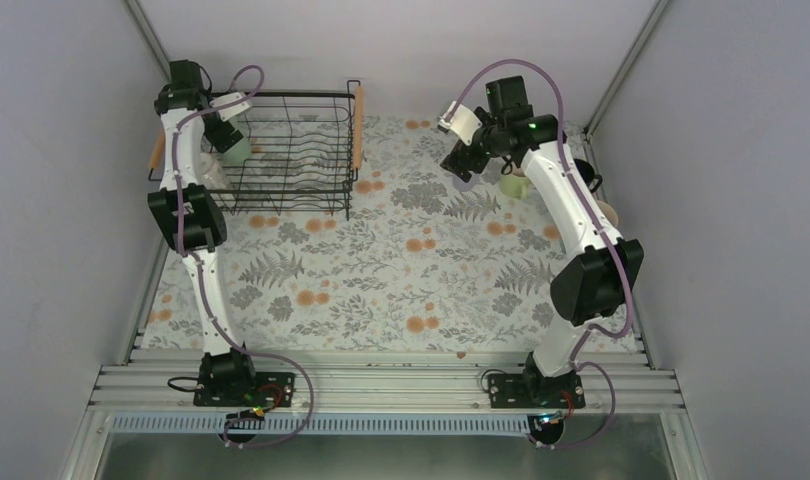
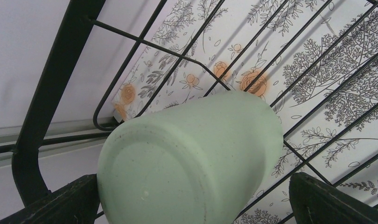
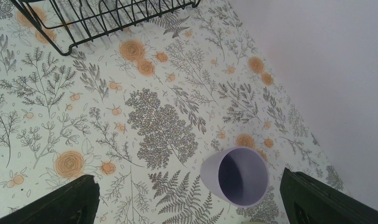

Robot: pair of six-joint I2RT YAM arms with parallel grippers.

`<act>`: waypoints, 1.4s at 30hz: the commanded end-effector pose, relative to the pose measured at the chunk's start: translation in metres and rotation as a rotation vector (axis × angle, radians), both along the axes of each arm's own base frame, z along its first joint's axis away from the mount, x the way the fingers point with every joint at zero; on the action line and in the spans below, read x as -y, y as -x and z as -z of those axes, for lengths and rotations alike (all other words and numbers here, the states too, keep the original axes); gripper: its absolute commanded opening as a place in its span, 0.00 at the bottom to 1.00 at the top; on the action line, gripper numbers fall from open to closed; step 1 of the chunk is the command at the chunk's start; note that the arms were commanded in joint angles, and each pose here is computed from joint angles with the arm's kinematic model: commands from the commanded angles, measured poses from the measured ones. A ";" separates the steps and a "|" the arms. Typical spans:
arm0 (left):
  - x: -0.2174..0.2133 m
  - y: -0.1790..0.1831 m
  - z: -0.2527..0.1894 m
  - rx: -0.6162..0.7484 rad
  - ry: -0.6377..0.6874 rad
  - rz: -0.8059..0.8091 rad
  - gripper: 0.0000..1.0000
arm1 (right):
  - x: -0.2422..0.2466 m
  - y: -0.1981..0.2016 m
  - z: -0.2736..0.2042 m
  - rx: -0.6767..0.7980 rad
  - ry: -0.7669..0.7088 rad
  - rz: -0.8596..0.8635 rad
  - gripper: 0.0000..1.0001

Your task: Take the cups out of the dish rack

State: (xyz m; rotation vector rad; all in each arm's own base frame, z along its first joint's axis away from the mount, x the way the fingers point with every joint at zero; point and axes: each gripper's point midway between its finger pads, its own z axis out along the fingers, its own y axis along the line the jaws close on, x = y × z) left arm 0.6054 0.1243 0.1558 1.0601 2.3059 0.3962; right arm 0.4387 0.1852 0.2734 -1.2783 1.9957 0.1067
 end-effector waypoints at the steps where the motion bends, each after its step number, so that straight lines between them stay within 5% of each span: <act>1: -0.001 -0.005 0.007 0.006 0.017 -0.004 1.00 | -0.011 0.001 -0.003 0.006 -0.040 -0.020 1.00; 13: 0.024 0.017 0.011 -0.077 0.106 0.065 0.58 | -0.023 0.002 -0.004 0.001 -0.040 -0.037 1.00; 26: 0.074 0.041 -0.032 -0.076 0.271 0.163 0.56 | -0.028 0.013 -0.015 0.011 -0.045 -0.050 1.00; 42: 0.219 0.104 -0.214 0.201 0.495 0.451 0.56 | -0.064 0.030 -0.068 -0.054 -0.282 -0.187 1.00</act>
